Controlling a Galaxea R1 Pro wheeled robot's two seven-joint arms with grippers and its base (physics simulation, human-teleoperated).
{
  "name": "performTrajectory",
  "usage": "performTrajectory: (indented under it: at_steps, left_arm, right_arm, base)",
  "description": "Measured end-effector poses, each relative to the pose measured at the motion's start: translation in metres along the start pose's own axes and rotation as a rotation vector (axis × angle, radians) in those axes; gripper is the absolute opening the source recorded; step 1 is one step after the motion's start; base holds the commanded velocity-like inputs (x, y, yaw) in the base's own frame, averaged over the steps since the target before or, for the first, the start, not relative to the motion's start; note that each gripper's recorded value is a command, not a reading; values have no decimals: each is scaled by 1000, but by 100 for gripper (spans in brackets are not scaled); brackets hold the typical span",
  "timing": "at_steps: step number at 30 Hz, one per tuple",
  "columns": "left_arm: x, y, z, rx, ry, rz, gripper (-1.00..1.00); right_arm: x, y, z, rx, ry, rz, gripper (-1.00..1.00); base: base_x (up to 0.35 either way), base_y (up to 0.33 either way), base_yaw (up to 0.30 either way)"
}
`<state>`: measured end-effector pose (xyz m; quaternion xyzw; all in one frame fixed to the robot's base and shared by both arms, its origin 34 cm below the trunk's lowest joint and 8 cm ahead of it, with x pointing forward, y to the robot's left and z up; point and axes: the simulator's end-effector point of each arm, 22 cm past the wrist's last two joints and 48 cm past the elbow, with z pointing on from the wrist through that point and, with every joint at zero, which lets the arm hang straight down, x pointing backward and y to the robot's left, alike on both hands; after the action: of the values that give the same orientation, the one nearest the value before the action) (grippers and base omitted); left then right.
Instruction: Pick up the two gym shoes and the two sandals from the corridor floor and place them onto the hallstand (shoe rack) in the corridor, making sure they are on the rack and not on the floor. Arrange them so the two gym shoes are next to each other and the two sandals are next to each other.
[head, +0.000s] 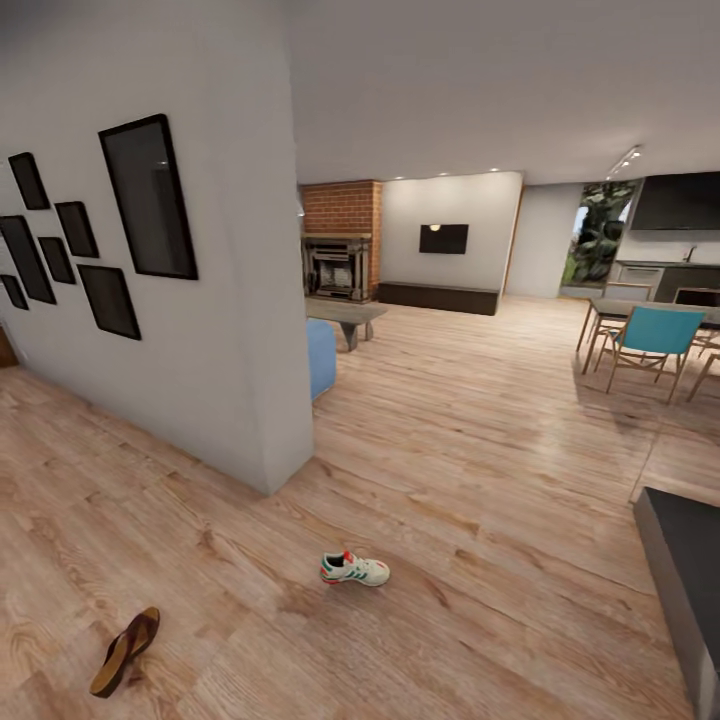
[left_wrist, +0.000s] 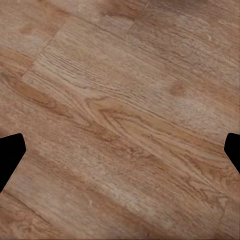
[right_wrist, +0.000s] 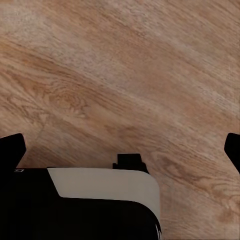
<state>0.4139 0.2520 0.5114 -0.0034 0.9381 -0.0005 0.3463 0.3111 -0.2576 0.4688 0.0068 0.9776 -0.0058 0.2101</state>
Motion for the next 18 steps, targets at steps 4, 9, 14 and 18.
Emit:
performTrajectory:
  at_steps: [4, 9, 14, 18]
  left_arm:
    - [0, 0, 0, -1, 0, -1, 100]
    - [0, 0, 0, -1, 0, -1, 100]
    - [0, 0, 0, -1, 0, -1, 100]
    - [0, 1, 0, -1, 0, -1, 100]
  right_arm:
    - [0, 0, 0, 0, 0, 0, 100]
    - [0, 0, 0, 0, 0, 0, 100]
    - [0, 0, 0, 0, 0, 0, 100]
    - [0, 0, 0, 0, 0, 0, 100]
  base:
    - [1, 308, 0]
    - [36, 309, 0]
    - [64, 309, 10]
    - [75, 309, 164]
